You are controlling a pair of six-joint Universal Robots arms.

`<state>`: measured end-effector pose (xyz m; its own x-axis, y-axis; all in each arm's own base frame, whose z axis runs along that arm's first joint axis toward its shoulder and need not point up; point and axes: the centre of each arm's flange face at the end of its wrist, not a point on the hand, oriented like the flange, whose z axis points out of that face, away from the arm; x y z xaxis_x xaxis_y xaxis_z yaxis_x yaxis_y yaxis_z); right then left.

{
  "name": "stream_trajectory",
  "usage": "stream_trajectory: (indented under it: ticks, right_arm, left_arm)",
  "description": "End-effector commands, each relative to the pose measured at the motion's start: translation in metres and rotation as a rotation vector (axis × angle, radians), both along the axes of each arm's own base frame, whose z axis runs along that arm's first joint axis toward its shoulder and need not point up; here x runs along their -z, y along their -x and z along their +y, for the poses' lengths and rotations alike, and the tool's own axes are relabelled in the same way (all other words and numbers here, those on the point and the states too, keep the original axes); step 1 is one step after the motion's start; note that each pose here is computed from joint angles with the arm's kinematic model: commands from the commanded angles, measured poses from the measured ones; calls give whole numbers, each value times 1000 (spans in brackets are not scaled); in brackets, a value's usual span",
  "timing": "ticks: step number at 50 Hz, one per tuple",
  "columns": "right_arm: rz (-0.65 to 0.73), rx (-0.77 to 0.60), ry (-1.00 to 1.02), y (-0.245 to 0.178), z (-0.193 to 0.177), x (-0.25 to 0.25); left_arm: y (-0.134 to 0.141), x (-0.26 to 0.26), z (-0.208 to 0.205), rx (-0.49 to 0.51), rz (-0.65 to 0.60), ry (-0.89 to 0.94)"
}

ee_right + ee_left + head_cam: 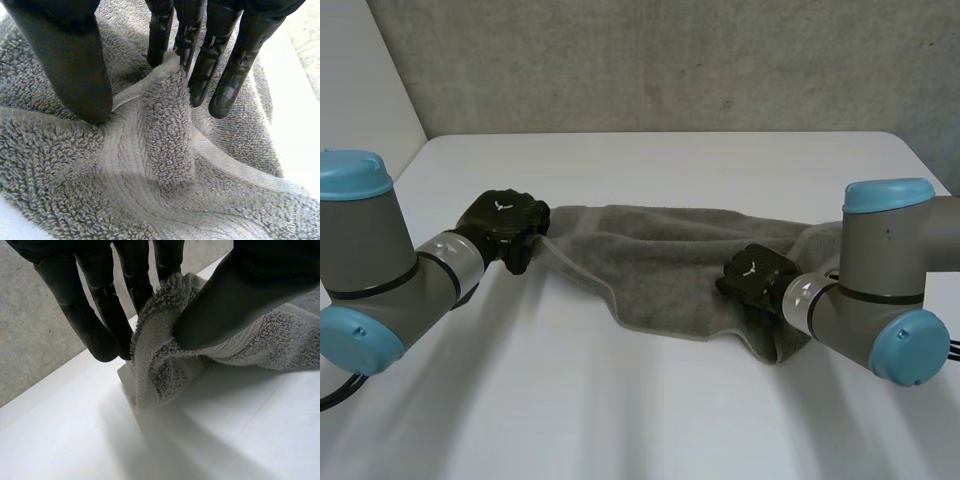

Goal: Fold the towel.

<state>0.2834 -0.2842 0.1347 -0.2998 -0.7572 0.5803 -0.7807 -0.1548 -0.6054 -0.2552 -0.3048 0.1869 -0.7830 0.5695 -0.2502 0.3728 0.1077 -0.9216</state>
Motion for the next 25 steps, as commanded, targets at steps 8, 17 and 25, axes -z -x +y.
stream_trajectory:
  ticks: [8, 17, 25]
  right_arm:
    - [-35, 55, 3, 13, -8, -13]
    - [-26, 64, -14, 20, -8, -8]
    - [-21, 66, -7, 24, -9, -10]
  left_arm:
    - [0, 0, 0, 1, 0, 0]
    - [0, 0, 0, 1, 0, 0]
    - [0, 1, 1, 1, -1, -3]
